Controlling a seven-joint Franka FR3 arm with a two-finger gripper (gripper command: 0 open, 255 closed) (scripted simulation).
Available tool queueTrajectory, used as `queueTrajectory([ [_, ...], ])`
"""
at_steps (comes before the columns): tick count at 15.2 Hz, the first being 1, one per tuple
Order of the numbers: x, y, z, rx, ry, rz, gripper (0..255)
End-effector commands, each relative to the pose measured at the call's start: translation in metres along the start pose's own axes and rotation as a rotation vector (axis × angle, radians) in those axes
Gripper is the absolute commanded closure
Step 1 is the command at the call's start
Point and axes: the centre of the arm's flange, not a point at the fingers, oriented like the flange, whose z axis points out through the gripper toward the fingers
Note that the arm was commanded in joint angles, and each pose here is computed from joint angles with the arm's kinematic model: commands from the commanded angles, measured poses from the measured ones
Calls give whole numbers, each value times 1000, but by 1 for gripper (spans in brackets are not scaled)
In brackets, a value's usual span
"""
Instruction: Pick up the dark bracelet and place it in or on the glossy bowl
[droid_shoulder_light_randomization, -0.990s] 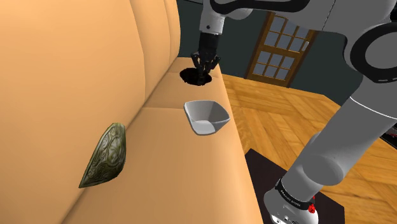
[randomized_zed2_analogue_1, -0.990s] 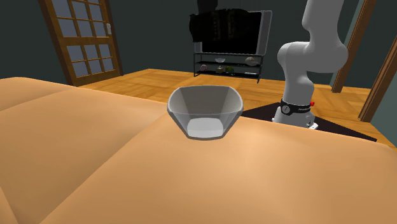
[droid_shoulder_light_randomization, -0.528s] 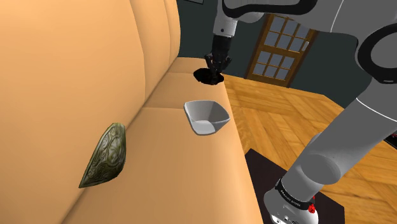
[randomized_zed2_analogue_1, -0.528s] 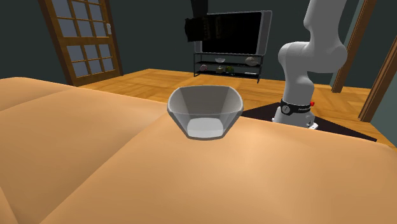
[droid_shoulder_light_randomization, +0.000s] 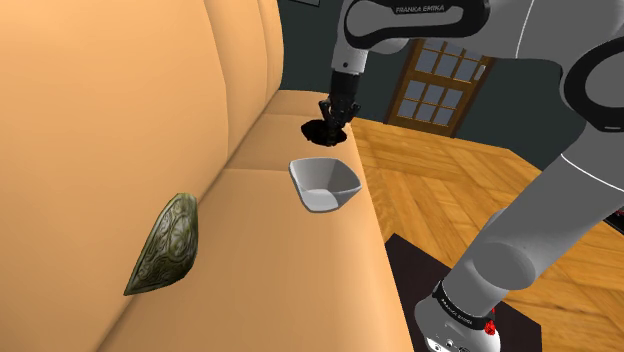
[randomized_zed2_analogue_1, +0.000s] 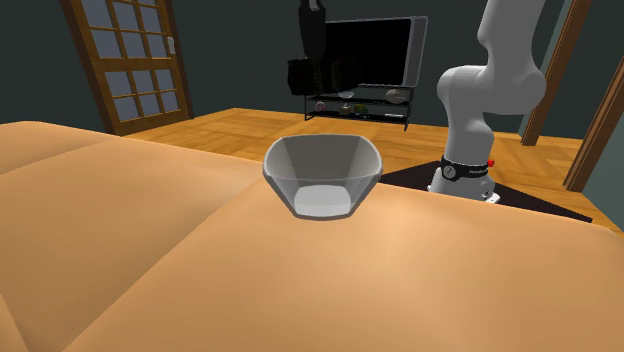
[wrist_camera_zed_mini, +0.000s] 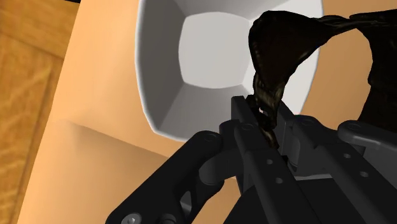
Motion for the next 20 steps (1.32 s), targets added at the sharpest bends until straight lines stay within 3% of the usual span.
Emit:
queueTrajectory([
  [1,1,1,13,0,1,0,255],
  [4,3,1,33,0,1,0,255],
  [12,3,1,33,0,1,0,255],
  [13,3,1,33,0,1,0,0],
  [18,3,1,33,0,1,0,0],
  [20,3,1,6,0,1,0,0],
])
